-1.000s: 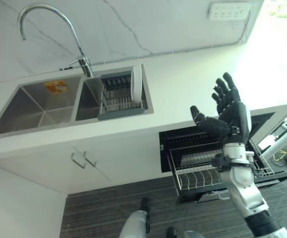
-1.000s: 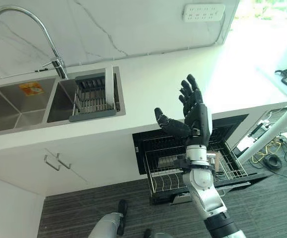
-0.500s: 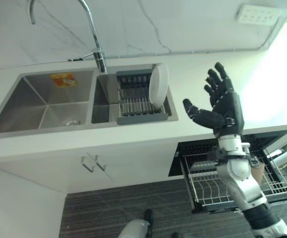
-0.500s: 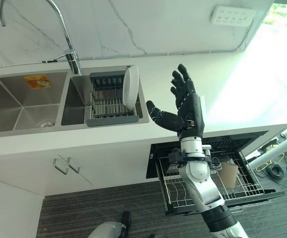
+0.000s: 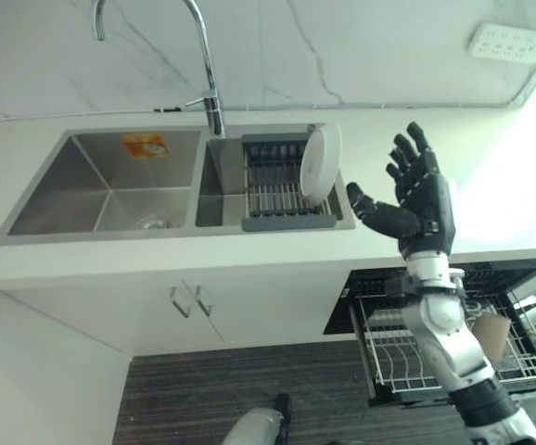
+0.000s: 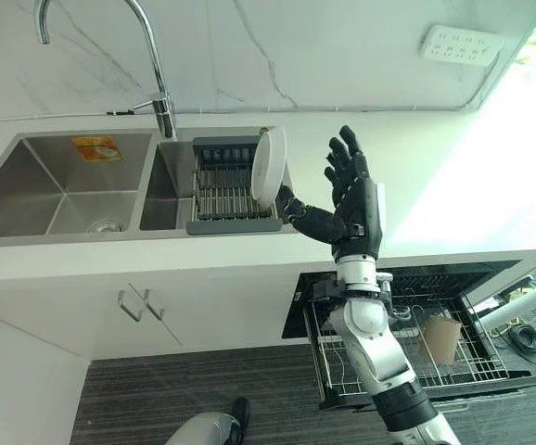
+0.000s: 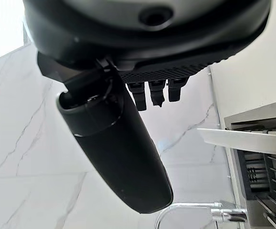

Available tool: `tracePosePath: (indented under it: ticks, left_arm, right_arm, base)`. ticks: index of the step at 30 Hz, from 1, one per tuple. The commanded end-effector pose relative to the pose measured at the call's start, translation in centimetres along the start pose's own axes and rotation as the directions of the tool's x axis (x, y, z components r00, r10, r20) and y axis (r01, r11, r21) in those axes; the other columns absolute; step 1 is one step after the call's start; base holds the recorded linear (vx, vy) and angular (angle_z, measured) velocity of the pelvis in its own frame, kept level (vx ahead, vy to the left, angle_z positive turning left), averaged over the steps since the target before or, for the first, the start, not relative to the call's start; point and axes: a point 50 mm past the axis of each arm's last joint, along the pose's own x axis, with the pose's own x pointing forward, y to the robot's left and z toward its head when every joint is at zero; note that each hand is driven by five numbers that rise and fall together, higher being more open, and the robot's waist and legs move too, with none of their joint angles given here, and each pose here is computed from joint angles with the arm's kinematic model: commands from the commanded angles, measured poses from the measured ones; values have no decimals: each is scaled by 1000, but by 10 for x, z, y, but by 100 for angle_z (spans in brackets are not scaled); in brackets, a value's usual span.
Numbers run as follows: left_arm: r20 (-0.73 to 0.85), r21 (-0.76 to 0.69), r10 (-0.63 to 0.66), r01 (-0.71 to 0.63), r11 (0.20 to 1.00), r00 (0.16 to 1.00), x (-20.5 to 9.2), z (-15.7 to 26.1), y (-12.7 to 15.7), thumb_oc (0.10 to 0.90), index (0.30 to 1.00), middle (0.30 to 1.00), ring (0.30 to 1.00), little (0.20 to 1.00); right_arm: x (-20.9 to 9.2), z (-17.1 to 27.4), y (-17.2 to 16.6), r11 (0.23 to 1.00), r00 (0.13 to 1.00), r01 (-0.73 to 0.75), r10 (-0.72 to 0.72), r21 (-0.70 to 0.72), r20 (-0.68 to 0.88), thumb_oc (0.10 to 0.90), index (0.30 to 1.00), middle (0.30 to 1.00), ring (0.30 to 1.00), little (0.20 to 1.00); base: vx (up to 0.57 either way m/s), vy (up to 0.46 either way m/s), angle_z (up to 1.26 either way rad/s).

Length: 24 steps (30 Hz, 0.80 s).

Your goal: Place the dishes in the dishwasher.

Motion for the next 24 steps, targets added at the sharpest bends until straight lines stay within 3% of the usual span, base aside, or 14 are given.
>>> tracePosePath:
  ticks: [1, 24]
  left_arm:
    - [-15, 61, 24, -23, 998, 1000, 1, -8, 17, 800, 900, 900, 900, 900]
    - [-6, 112, 60, -59, 992, 998, 2, 1, 39, 800, 900, 900, 900, 900]
  right_arm:
    - [31, 47, 9, 996, 970, 5, -27, 87, 243, 800, 900, 900, 900, 900]
    - [75, 50, 4, 987, 962, 155, -160, 39, 221, 800, 900, 900, 900, 900]
  base:
    - [44, -14, 3]
    - [37, -20, 2]
